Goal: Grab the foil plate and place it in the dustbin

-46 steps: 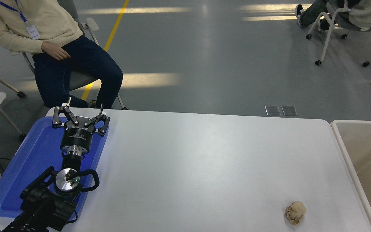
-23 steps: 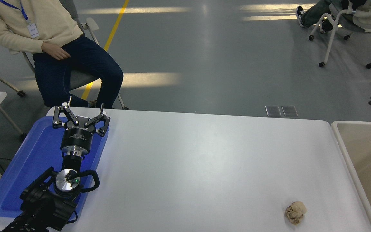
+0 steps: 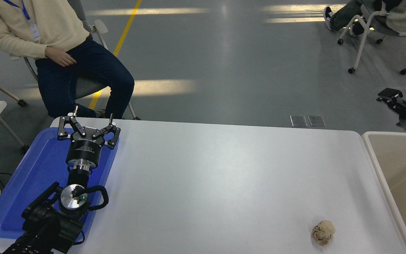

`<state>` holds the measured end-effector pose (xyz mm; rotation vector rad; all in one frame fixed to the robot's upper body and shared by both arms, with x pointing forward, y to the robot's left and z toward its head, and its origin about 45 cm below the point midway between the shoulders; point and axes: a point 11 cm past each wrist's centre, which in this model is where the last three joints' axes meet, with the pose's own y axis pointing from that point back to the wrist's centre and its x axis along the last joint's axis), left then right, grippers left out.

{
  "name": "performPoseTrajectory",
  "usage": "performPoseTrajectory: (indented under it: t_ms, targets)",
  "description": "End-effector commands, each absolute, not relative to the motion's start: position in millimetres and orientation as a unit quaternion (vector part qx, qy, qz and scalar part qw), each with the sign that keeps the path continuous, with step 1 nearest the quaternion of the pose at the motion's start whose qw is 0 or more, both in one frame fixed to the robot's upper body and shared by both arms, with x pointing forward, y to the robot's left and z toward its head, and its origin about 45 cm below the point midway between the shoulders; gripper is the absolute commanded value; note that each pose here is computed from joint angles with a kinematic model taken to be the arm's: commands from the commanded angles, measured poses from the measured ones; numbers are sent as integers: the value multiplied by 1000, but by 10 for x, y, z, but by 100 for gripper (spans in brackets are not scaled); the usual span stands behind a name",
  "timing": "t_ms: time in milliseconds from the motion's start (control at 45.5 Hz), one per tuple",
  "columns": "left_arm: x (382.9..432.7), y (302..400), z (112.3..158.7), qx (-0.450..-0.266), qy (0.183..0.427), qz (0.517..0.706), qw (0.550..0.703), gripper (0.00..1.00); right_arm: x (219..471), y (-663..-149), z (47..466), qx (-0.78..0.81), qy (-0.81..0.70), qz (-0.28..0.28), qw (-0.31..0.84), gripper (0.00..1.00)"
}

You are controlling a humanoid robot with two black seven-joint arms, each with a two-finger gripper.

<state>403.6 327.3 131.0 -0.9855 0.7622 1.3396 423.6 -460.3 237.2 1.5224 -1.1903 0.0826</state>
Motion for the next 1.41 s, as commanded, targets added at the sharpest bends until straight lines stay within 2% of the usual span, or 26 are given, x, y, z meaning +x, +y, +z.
performPoseTrajectory:
  t_ms: [0, 330, 615, 879, 1033, 1253, 1385]
  targets:
    - [4036, 3273, 1310, -427, 330, 580, 610, 100, 4106, -4167, 2461, 668, -409, 60, 619, 100]
    - [4036, 3270, 1309, -426, 330, 580, 611, 100, 3933, -3506, 2601, 695, -282, 106, 653, 100]
    - [4036, 3270, 1309, -426, 330, 580, 611, 100, 3544, -2952, 2768, 716, -150, 140, 667, 100]
    - [4036, 3272, 1309, -426, 331, 580, 610, 100, 3325, -2459, 2709, 732, -65, 140, 663, 100]
    - [4036, 3270, 1309, -426, 330, 580, 611, 100, 3192, -2363, 2697, 737, -23, 119, 665, 100]
    - [4037, 3268, 1313, -426, 330, 579, 611, 100, 3177, -2263, 2738, 738, -1, 106, 667, 100]
    - [4036, 3270, 1309, -426, 330, 580, 611, 100, 3281, -2190, 2730, 735, -16, 102, 670, 100]
